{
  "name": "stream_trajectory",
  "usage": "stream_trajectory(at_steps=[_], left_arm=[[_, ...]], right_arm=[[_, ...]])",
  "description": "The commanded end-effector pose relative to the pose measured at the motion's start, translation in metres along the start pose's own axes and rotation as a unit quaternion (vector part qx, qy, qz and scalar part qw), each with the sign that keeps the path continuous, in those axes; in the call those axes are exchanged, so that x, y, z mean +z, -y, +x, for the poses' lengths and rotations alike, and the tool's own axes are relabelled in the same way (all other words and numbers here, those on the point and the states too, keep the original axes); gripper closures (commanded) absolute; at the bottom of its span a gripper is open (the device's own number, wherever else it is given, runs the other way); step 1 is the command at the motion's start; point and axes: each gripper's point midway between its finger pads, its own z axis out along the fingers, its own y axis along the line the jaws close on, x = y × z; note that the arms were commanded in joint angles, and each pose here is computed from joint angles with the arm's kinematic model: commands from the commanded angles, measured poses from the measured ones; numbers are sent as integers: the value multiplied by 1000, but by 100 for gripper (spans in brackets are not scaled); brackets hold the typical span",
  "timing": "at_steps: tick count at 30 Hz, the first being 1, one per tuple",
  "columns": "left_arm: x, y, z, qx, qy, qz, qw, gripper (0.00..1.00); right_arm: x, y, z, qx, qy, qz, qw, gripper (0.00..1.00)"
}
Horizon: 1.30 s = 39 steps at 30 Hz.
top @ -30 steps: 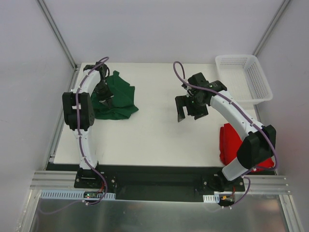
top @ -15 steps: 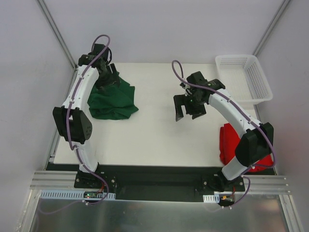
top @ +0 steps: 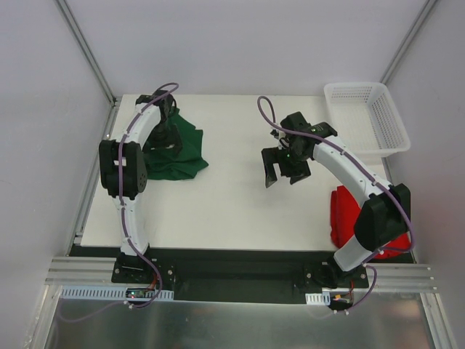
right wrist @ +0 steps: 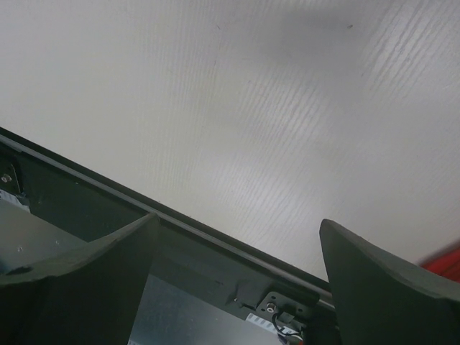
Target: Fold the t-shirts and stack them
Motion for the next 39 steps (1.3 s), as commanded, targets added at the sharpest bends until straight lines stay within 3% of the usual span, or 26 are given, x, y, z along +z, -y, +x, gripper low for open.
stream_trajectory(at_steps=[1,12,13,14,16,17,22,25,28,29,31,32,34,36,37,38,39], left_arm=[[-13,-9,-21,0,23,-5,1000,1],[1,-2,-22,-5,2,1,1000,1],[4,-1,-20,-4,-2,1,1000,5],[7,0,-19,1,-8,3,1000,15],[10,1,-17,2,-13,5,1000,100],[8,1,-17,1,-9,6,1000,100],[-39,-6,-28,-27,60,21,998,100],[-124,-18,-42,-67,171,56,981,100],[-223,-21,-38,-89,294,118,944,100],[-260,-20,-34,-89,347,151,921,100],[-296,8,-17,-63,375,230,896,100],[-323,19,-16,-63,415,286,861,100],[-353,54,2,-35,416,402,815,100],[-363,88,16,0,407,463,787,100],[-354,111,23,29,369,490,790,100],[-355,119,24,42,358,501,787,56],[-347,123,26,52,343,503,792,1]], right_arm=[[-17,-5,2,-14,20,-13,1000,4],[-14,-6,3,-21,8,-19,1000,4],[-14,-6,3,-23,8,-19,1000,4],[-14,-6,2,-25,8,-19,999,4],[-14,-6,2,-26,7,-19,999,4],[-13,-6,2,-26,4,-19,999,4],[-10,-6,6,-24,-4,-22,999,4],[-9,-7,6,-26,-8,-24,999,4],[-11,-6,7,-28,-8,-22,999,4],[-12,-6,5,-30,-6,-20,999,4],[-12,-6,5,-30,-8,-20,999,4],[-12,-6,4,-29,-8,-21,999,4],[-11,-6,3,-26,-8,-18,999,4],[-9,-5,3,-20,-9,-14,1000,4],[-9,-4,2,-17,-8,-11,1000,4],[-9,-5,1,-14,-6,-10,1000,4],[-10,-6,0,-10,-5,-12,1000,4]])
